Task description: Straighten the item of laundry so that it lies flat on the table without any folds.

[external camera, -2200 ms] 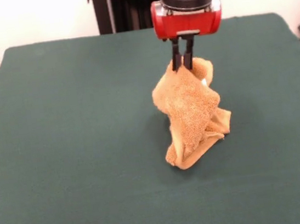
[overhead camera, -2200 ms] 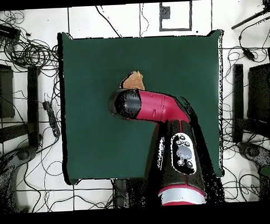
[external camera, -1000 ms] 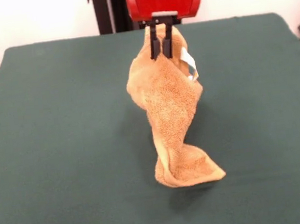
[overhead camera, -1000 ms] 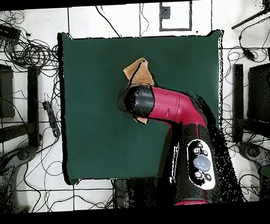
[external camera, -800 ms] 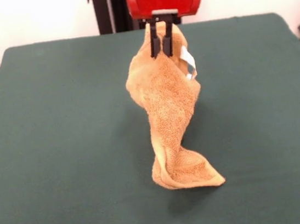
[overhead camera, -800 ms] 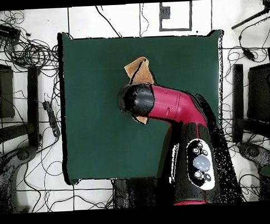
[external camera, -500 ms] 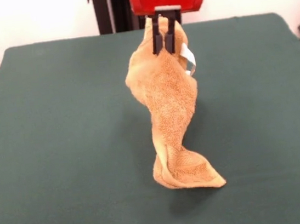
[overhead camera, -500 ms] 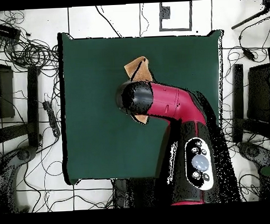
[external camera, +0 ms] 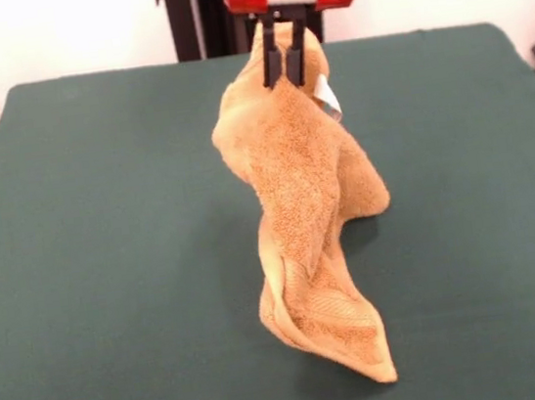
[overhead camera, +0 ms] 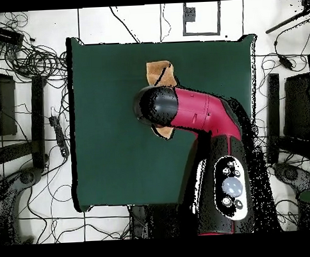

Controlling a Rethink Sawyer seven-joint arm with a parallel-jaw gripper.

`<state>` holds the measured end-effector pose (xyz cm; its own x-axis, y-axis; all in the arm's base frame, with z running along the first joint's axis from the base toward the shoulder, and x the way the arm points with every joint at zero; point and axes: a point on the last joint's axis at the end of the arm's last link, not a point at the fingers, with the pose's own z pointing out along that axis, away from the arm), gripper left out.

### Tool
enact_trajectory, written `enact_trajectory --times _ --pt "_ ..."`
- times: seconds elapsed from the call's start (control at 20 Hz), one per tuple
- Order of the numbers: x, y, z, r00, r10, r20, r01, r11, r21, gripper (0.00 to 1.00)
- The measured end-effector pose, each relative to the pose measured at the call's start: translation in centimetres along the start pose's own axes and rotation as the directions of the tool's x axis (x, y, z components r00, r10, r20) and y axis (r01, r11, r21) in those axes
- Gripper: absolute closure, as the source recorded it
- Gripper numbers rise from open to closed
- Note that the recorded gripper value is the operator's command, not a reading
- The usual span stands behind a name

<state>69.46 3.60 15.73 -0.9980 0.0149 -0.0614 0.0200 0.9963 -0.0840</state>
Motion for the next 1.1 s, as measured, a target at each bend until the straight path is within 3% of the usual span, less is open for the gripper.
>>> enact_trajectory --times 0.65,1.1 --pt "-1.9 -1.7 -1.4 0.997 -0.077 0.028 0.074 0.993 0.089 1.0" --pt "-2.1 -3.4 -1.7 0.995 -0.067 0.075 0.059 0.993 0.105 1.0"
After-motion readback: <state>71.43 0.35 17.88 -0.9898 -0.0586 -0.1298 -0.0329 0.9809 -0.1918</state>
